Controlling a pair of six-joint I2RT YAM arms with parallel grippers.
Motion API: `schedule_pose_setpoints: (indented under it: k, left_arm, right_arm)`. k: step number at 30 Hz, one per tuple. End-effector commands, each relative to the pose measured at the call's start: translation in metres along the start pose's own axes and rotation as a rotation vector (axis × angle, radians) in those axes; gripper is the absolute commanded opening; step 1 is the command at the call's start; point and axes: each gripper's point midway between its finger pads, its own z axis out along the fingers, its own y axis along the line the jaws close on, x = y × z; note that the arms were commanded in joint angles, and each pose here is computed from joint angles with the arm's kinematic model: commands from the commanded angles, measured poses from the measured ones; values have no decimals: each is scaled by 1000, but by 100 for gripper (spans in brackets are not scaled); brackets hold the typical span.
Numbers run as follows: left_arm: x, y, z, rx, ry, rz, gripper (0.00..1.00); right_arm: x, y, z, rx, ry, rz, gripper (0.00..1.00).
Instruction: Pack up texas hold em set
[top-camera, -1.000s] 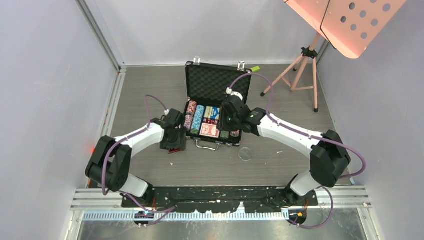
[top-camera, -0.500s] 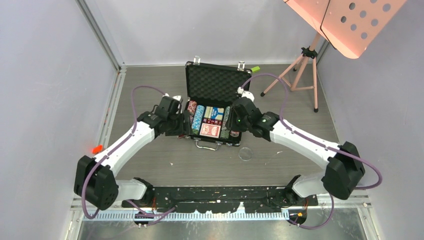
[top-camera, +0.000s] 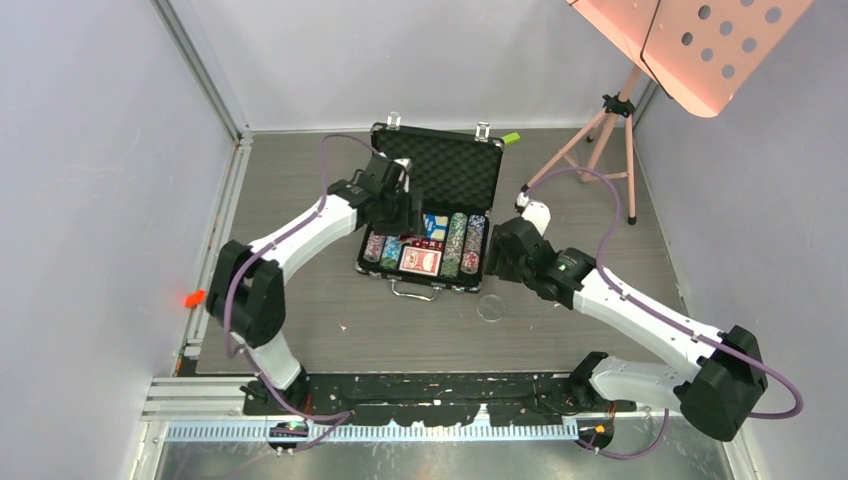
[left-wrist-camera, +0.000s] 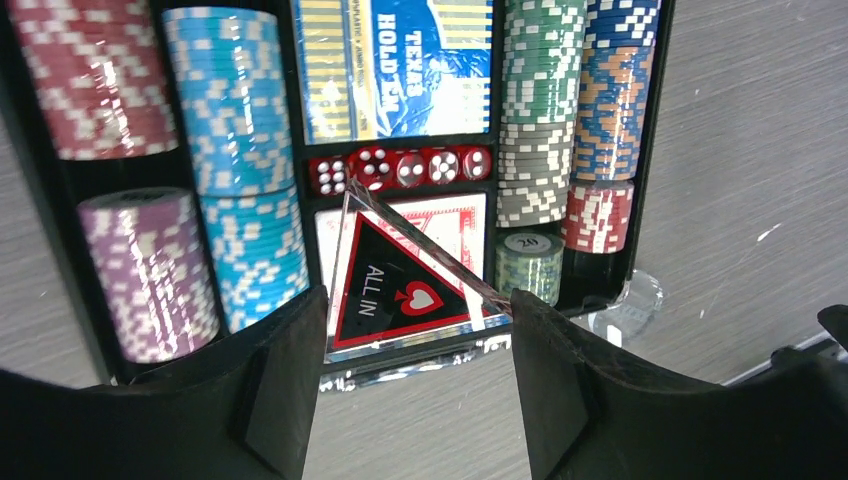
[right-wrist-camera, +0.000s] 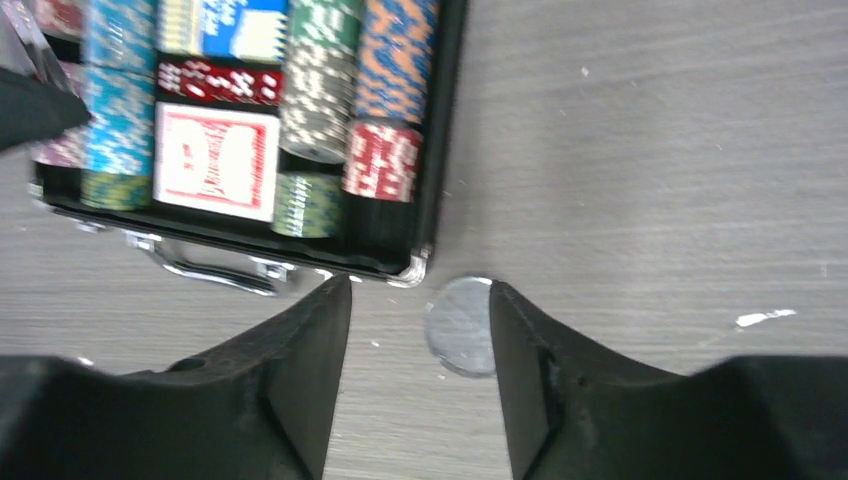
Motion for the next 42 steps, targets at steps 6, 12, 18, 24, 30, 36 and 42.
schedule_pose_setpoints:
  k: [6,12,18,24,30,36,42]
  left_arm:
    - [-24,-18,40,0,-2,98,52]
    - [-30,-16,49,-30,17,106,87]
    - [-36,-15,23,-44,-21,143,100]
    - [-34,-15,-19,-35,-65,162,100]
    - [-27,3,-66,-55,-154,151,100]
    - [-7,20,-99,-71,-215,105,100]
    - [1,41,-123,-135,-325,76,100]
  right_arm:
    - [44,-33,7,105,89,68,99]
    - [82,-23,27,127,180,-2,100]
    - [102,-17,37,149,225,-42,100]
    - [117,-26,43,183,259,-37,94]
    - [129,-36,43,227,295,-16,87]
    - [138,-40,42,226,324,19,70]
    - [91,-30,20,190,205,9,62]
